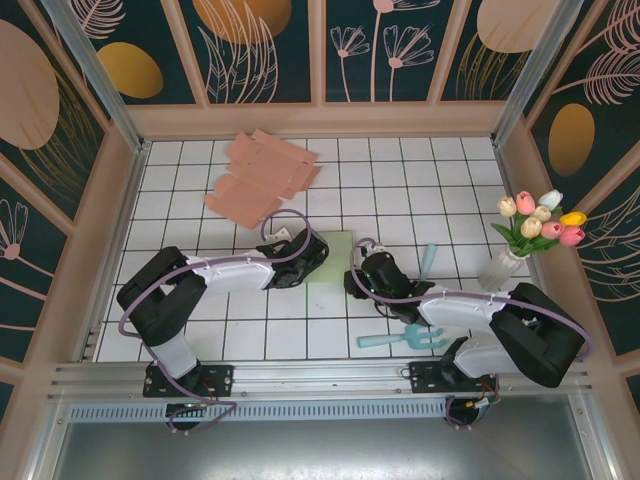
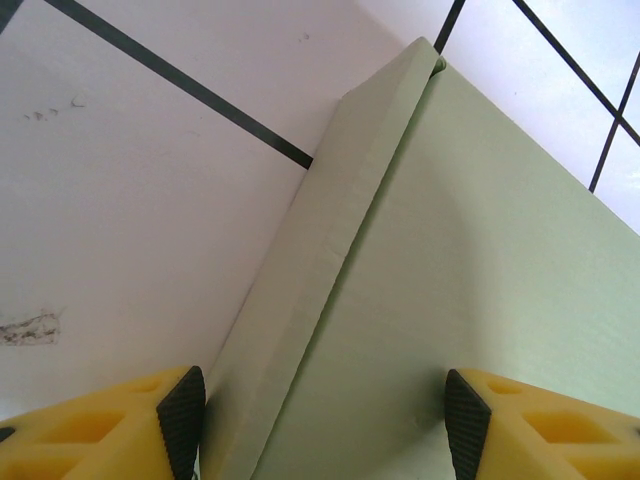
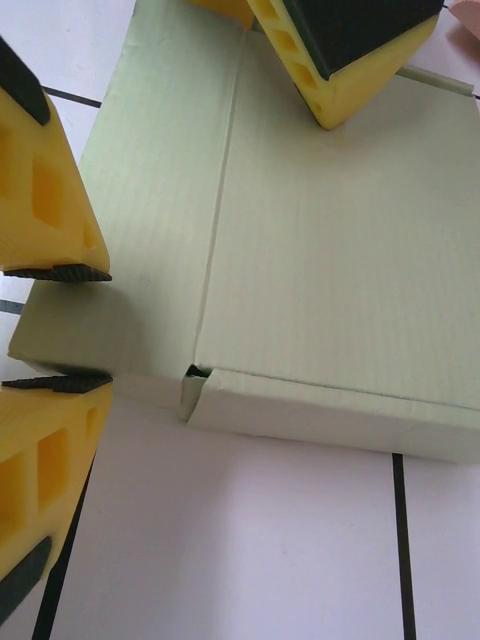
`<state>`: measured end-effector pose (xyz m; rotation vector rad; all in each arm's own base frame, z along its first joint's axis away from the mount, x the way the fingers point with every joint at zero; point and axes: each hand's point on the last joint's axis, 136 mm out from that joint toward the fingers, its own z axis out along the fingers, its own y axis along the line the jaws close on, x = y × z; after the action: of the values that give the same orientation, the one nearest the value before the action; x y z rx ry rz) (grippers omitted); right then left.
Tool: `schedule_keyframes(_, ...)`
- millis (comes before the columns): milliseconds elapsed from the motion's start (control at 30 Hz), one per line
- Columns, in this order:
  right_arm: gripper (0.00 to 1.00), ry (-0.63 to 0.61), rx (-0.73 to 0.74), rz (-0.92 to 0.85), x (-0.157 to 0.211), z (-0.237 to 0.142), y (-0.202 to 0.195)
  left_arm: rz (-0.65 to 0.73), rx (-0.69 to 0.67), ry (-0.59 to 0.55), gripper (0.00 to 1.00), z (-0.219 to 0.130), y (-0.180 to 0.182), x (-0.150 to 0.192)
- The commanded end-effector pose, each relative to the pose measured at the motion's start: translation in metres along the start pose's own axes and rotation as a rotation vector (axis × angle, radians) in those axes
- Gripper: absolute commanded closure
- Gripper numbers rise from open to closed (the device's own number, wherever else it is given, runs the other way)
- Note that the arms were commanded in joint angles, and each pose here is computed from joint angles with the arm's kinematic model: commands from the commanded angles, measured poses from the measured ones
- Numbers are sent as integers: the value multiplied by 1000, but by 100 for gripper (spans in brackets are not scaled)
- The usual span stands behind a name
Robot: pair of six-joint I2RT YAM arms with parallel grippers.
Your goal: Fold the paper box
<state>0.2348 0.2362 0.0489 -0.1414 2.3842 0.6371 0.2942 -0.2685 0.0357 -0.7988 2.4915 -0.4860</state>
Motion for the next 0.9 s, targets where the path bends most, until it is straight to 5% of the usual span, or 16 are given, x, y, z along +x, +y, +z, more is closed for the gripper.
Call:
schedule_keyframes(0,68,-3,-26,-15,3,0,4,19,-88,-3,35,8,26,0)
schedule_keyframes(300,68,-39,52,-58,2,0,-12,21,-90,-1,35,8,26,1)
schedule_keyframes(867,70,-49,-50,-64,-2,-2,8,25,-95,0,35,9,27,1)
